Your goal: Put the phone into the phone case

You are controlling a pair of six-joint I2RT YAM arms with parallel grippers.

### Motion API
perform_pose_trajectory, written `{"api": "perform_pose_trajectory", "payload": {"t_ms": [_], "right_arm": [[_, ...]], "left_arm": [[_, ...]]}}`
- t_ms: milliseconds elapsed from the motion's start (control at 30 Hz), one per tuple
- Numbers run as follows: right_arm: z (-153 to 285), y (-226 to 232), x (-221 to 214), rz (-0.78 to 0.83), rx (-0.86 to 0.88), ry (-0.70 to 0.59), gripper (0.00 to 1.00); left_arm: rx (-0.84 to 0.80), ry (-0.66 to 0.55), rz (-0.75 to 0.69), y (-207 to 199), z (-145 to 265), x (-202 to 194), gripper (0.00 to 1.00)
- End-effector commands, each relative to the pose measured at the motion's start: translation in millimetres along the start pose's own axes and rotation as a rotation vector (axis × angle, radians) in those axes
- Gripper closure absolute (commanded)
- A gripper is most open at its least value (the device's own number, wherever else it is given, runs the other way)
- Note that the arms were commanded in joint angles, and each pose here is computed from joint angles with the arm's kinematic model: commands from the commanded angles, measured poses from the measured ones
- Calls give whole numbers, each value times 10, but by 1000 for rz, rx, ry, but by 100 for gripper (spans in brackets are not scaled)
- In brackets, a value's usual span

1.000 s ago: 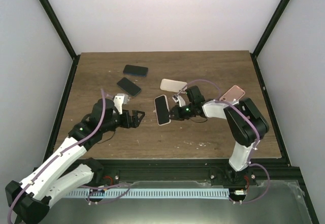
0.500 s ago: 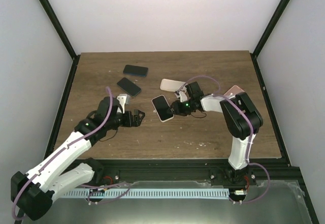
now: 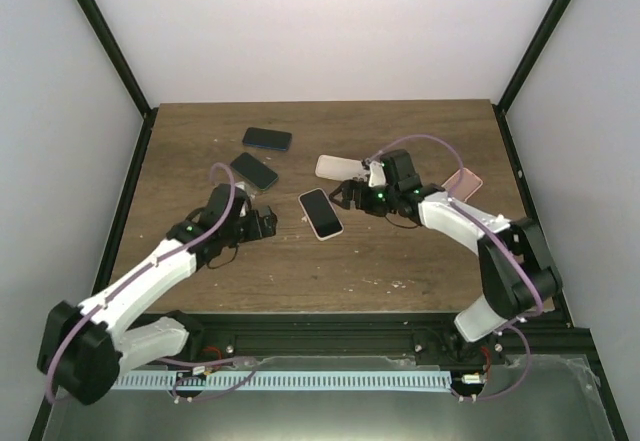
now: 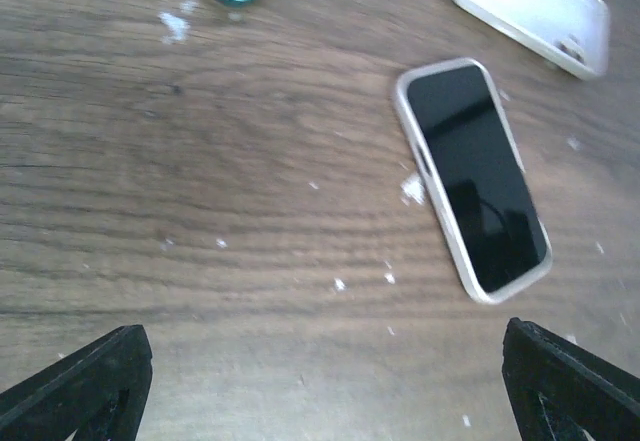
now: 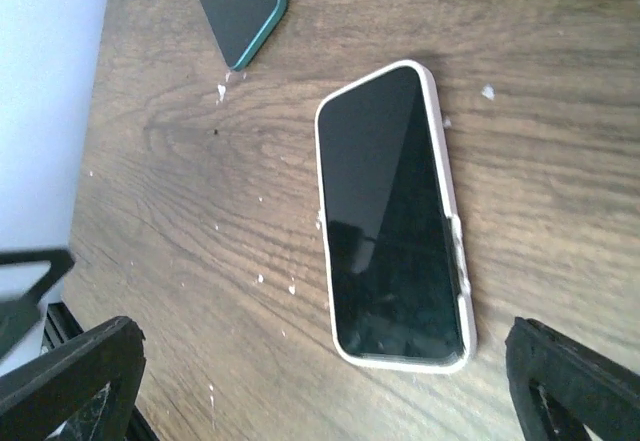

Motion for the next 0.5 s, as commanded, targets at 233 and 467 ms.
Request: {"api": "perform_pose_trajectory", "payload": {"t_ms": [233,467], "right_arm": [[549,127,-146,4,-44,-87,0],[649,48,-193,49,-111,-103,0]], "left_arm": [[229,-82,441,415,-575,669,6],[418,-90,463,597,-1019,1039,10]]}}
Point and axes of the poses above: each gripper's point midway between its finger pads, its own z axis back along the fingers, its own y axis along the line the jaws close on, x = y × z, the point moved 2 cm from there along z, back along the fingers, and after that the axes turned 4 degrees about z, right-handed, at the moved point
